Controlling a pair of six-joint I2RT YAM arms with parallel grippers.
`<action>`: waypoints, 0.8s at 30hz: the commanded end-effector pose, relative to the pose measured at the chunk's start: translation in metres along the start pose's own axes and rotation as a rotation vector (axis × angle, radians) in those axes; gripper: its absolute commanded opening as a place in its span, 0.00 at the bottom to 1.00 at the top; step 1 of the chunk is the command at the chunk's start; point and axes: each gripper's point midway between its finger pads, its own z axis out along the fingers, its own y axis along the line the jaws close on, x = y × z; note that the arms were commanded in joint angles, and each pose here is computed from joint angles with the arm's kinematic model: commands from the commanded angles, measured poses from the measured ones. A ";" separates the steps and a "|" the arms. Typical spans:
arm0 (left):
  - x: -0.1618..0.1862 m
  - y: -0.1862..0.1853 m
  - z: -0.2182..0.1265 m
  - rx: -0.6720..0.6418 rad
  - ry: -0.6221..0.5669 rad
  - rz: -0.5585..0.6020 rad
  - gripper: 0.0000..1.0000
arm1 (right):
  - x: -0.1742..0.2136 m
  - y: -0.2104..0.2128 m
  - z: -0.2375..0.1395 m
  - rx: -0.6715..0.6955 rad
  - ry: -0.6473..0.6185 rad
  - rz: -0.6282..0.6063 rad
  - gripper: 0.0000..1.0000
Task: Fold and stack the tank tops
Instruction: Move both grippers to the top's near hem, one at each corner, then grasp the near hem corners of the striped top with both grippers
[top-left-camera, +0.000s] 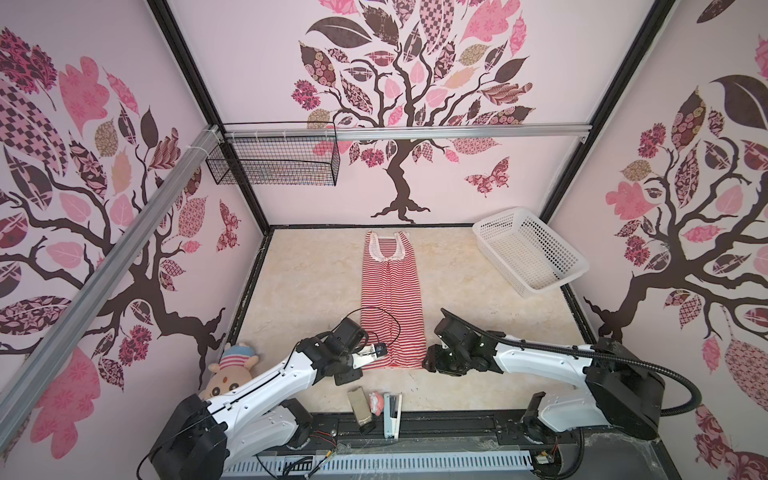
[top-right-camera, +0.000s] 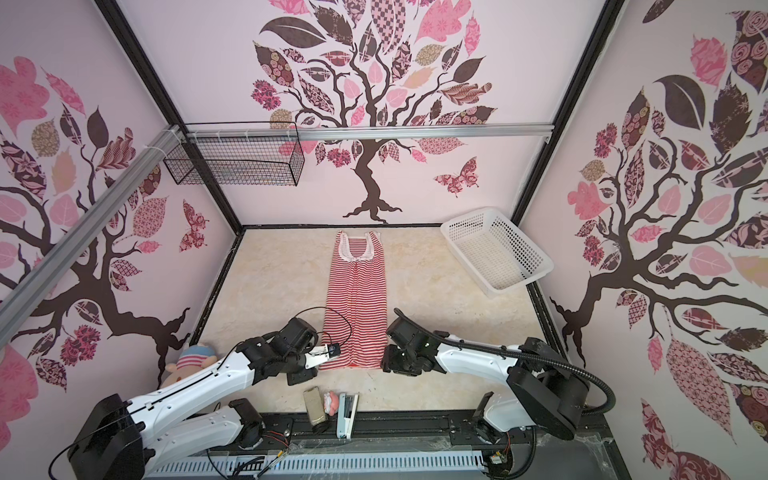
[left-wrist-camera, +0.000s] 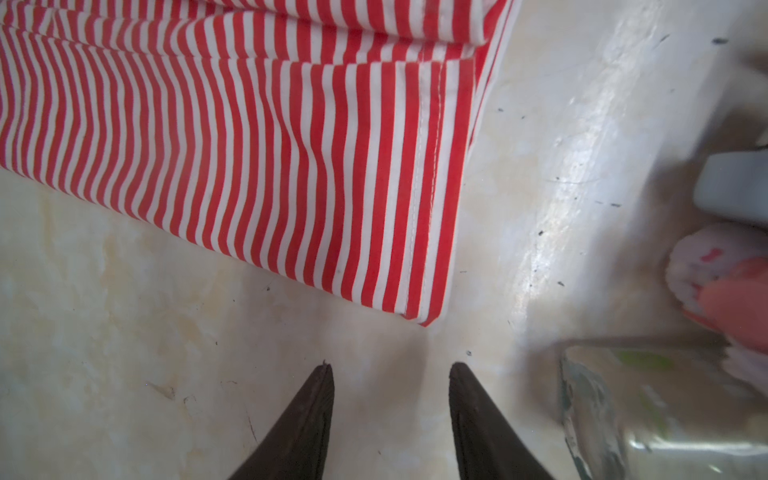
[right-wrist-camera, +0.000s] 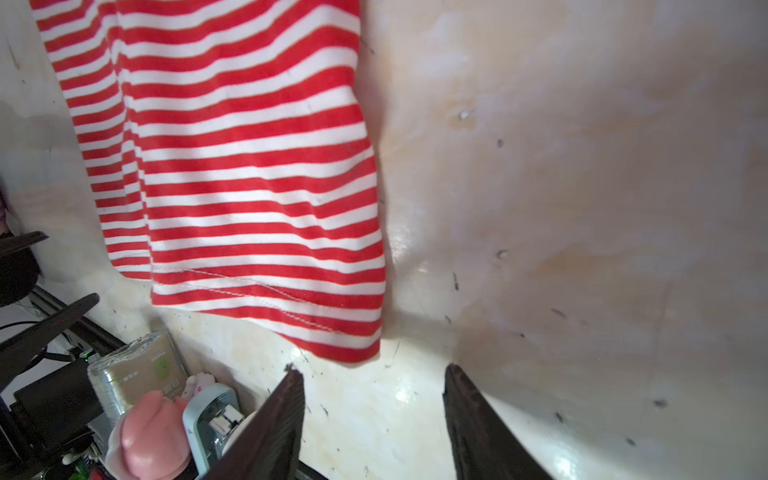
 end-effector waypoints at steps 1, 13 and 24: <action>-0.020 0.002 -0.007 0.019 -0.067 0.012 0.51 | 0.003 -0.004 0.006 0.008 0.020 0.019 0.57; -0.024 -0.009 0.006 0.059 -0.056 0.046 0.50 | 0.001 -0.003 0.014 0.001 0.021 0.046 0.57; -0.013 -0.008 0.026 0.040 -0.003 0.045 0.49 | -0.002 0.003 0.024 -0.010 0.027 0.049 0.50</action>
